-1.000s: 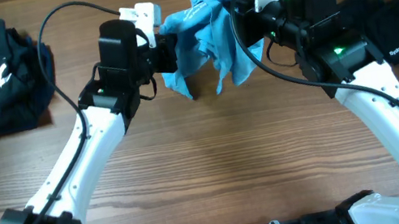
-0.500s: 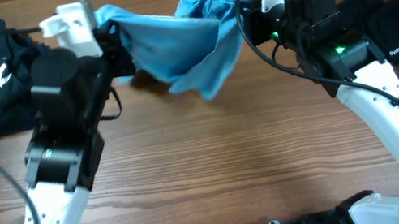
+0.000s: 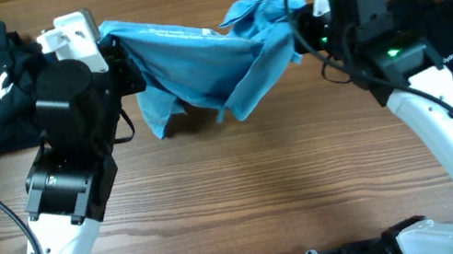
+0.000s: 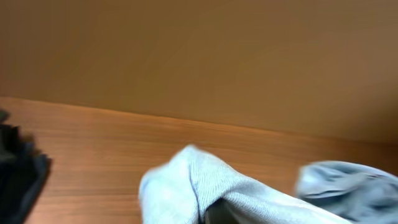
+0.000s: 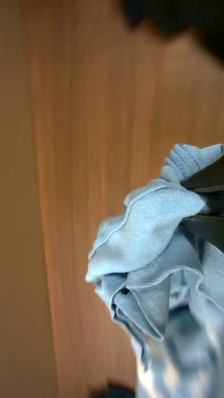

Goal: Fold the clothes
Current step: 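Grasp the shirt's other edge with the left gripper and stretch it apart, then lay the stretched blue T-shirt flat on the table center with both grippers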

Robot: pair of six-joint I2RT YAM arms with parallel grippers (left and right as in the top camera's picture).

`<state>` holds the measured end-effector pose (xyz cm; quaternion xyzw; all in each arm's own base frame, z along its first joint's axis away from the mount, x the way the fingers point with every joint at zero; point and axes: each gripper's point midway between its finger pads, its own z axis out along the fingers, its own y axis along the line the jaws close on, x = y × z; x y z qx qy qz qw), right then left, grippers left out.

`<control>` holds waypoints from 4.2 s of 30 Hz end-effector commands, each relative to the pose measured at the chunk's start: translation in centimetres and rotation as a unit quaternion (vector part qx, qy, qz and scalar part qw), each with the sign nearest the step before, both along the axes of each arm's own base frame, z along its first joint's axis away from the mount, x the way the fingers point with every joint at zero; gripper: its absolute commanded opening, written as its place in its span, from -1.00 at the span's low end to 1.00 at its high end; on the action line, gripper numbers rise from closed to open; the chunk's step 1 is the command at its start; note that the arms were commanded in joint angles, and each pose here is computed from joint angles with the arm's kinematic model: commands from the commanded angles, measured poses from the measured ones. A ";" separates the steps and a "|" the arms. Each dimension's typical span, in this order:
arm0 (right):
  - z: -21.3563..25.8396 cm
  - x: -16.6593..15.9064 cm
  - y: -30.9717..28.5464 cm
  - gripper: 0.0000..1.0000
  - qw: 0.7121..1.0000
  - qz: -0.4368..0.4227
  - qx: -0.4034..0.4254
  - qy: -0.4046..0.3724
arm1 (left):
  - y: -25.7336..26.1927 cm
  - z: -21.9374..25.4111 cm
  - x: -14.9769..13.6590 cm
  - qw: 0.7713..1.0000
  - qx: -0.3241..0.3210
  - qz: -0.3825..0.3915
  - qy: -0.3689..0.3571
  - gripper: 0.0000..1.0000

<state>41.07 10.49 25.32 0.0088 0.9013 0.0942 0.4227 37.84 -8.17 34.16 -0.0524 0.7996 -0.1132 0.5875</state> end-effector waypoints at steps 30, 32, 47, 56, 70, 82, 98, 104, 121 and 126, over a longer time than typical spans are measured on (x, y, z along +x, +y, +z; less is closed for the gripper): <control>15.3 -5.7 -6.5 -0.91 0.984 -0.016 0.013 -0.176 | 3.5 7.9 -6.2 0.991 -0.055 0.076 -0.092 -0.92; 15.5 -6.7 -6.6 -0.92 0.984 -0.018 0.016 -0.174 | 3.4 8.5 -7.9 0.991 -0.059 0.066 -0.098 -0.92; 7.5 -9.8 -5.8 -0.91 0.999 -0.019 0.047 0.012 | 1.2 0.6 -9.3 0.994 -0.074 0.041 0.067 -0.92; 2.4 -6.7 -5.6 -0.91 0.995 -0.022 0.038 0.095 | -1.3 -8.6 -3.2 0.979 -0.012 0.055 0.196 -0.92; -4.2 0.7 -5.0 -0.92 0.992 -0.021 0.033 0.121 | -1.9 -15.3 3.3 0.971 0.032 0.107 0.213 -0.92; -5.4 11.0 -4.2 0.49 0.999 -0.007 0.036 -0.018 | 0.9 -12.8 7.3 0.976 0.012 0.183 0.117 1.00; -9.8 4.2 -4.8 0.99 0.989 -0.012 0.019 0.146 | -4.6 -17.2 4.3 0.968 -0.032 0.023 0.246 0.98; -12.8 1.4 -4.9 0.98 0.977 -0.013 0.018 0.212 | -7.4 -19.1 2.6 0.960 0.011 -0.024 0.277 0.54; -18.9 -0.9 -3.8 0.23 0.973 0.012 0.044 0.228 | -8.0 -26.4 2.8 0.936 0.042 -0.020 0.349 0.10; -20.8 -0.9 -3.8 0.23 0.975 0.010 0.047 0.219 | -8.0 -26.4 2.9 0.937 0.042 -0.020 0.348 0.10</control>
